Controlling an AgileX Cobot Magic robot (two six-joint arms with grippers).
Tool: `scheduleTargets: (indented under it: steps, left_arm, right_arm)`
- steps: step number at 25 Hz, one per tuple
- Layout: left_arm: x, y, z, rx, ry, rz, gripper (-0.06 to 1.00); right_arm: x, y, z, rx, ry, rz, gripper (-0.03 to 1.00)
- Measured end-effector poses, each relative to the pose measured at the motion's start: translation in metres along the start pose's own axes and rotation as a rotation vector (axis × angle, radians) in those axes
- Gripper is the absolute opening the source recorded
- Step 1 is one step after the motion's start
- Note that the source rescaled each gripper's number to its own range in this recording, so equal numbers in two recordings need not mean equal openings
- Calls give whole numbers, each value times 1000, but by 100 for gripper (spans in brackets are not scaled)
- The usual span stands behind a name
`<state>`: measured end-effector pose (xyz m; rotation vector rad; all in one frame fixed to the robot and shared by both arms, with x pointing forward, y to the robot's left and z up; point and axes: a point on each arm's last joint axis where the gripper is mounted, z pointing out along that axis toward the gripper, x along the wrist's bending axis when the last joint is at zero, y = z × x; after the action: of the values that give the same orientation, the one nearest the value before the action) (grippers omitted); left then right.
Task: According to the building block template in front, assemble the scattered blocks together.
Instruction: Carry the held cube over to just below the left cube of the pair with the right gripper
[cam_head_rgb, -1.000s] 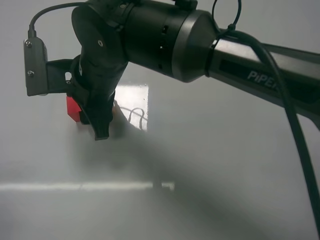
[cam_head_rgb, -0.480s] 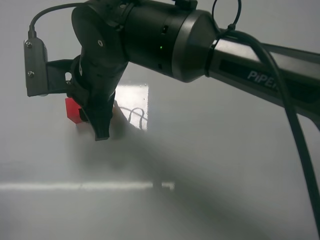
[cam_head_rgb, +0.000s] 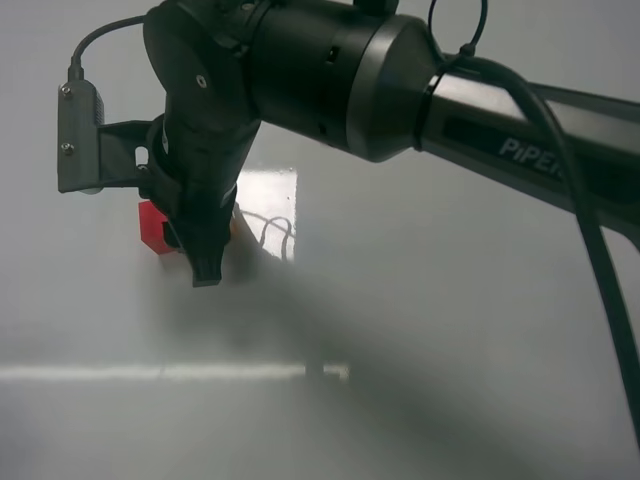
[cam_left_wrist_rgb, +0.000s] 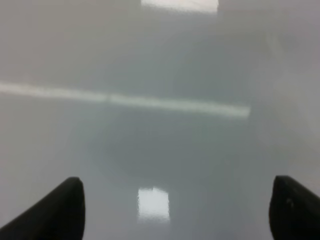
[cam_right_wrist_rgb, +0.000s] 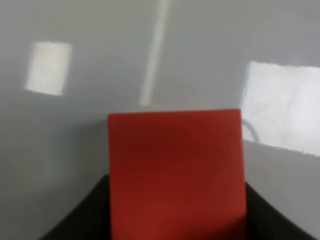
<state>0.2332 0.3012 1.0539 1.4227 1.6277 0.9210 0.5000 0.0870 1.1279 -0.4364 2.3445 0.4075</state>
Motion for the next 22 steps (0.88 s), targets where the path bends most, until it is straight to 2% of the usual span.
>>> scheduleTargets:
  steps: [4,9,17,22]
  left_arm:
    - [0,0,0,0,0,0,1]
    - [0,0,0,0,0,0,1]
    - [0,0,0,0,0,0,1]
    - [0,0,0,0,0,0,1]
  right_arm:
    - [0,-7,-15,42,38,42,2]
    - [-9,-17,-42,50,28,100,2]
    - [-22,-62,-54,92,83,252,2]
    - [-12,-80,-70,106,88,262,2]
